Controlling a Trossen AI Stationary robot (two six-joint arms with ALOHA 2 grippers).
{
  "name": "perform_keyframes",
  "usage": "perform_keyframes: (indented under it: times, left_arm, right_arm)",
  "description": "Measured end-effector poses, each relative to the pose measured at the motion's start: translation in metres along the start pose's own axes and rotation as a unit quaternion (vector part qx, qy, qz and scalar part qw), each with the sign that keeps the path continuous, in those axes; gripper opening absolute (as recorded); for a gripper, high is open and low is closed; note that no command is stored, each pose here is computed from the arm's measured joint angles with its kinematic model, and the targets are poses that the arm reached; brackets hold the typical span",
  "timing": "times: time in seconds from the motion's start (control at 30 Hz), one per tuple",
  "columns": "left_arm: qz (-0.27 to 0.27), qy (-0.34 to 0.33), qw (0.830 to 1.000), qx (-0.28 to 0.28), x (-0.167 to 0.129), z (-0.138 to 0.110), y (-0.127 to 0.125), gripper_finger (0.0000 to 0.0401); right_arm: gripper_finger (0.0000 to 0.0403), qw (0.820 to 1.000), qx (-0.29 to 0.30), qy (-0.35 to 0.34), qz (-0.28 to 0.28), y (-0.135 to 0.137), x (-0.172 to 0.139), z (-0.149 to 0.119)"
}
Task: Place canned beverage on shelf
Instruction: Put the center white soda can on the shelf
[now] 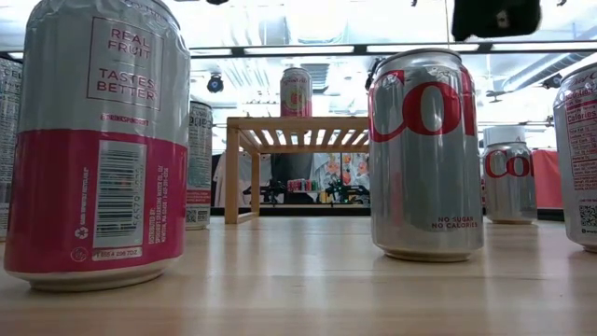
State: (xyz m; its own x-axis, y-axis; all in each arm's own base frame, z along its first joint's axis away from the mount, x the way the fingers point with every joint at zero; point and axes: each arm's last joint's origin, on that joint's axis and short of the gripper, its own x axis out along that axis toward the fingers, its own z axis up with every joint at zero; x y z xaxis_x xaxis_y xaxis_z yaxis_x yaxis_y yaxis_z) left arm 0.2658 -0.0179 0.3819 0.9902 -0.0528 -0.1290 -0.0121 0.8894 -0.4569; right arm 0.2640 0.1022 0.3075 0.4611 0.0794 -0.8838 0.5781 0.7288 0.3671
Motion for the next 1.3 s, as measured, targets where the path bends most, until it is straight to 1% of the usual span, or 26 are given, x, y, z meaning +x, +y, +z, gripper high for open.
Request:
perform_keyframes:
  times: [0.1, 0.27, 0.4, 0.47, 0.6, 0.67, 0.87, 0.97, 1.1, 1.2, 1.3]
  left_arm:
    - [0.0, 0.0, 1.0, 0.0, 0.0, 0.0, 0.0, 0.0]
    - [0.0, -0.001, 1.0, -0.005, 0.0, 0.0, 0.0, 0.0]
    - [0.0, -0.001, 1.0, -0.013, 0.0, 0.0, 0.0, 0.0]
    - [0.0, -0.001, 1.0, -0.017, 0.0, 0.0, 0.0, 0.0]
    - [-0.001, -0.002, 1.0, -0.027, 0.0, 0.0, 0.0, 0.0]
    - [-0.001, -0.003, 1.0, -0.031, 0.0, 0.001, 0.0, 0.0]
    - [-0.016, -0.028, 0.998, -0.053, 0.0, 0.005, -0.003, 0.0]
    - [-0.019, -0.034, 0.998, -0.054, -0.001, 0.008, -0.004, 0.0]
    - [-0.018, -0.032, 0.998, -0.052, -0.004, 0.016, -0.008, 0.0]
    - [0.003, -0.003, 0.999, -0.038, -0.009, 0.021, -0.009, 0.0]
    - [0.043, 0.056, 0.997, -0.03, -0.018, 0.026, -0.008, 0.0]
  right_arm:
    - [0.0033, 0.999, -0.042, -0.01, 0.018, 0.004, 0.0, 0.002]
    - [0.0034, 0.995, -0.1, -0.011, 0.018, 0.005, -0.004, 0.003]
    - [0.0034, 0.993, -0.112, -0.018, 0.021, 0.007, -0.008, 0.005]
    - [0.0034, 0.994, -0.106, -0.021, 0.015, 0.005, -0.008, 0.007]
    - [0.0034, 0.993, -0.115, -0.018, -0.008, 0.0, -0.007, 0.009]
    - [0.0034, 0.994, -0.108, -0.015, -0.015, -0.003, -0.007, 0.01]
    - [0.0034, 0.998, -0.057, -0.023, -0.021, -0.009, -0.006, 0.02]
    - [0.0034, 0.999, -0.039, -0.026, -0.023, -0.013, -0.006, 0.028]
    - [0.0034, 1.0, -0.018, -0.013, -0.013, -0.02, -0.005, 0.038]
    - [0.0034, 1.0, -0.003, -0.001, -0.004, -0.024, -0.005, 0.044]
    - [0.0034, 1.0, 0.007, 0.019, 0.012, -0.027, -0.005, 0.048]
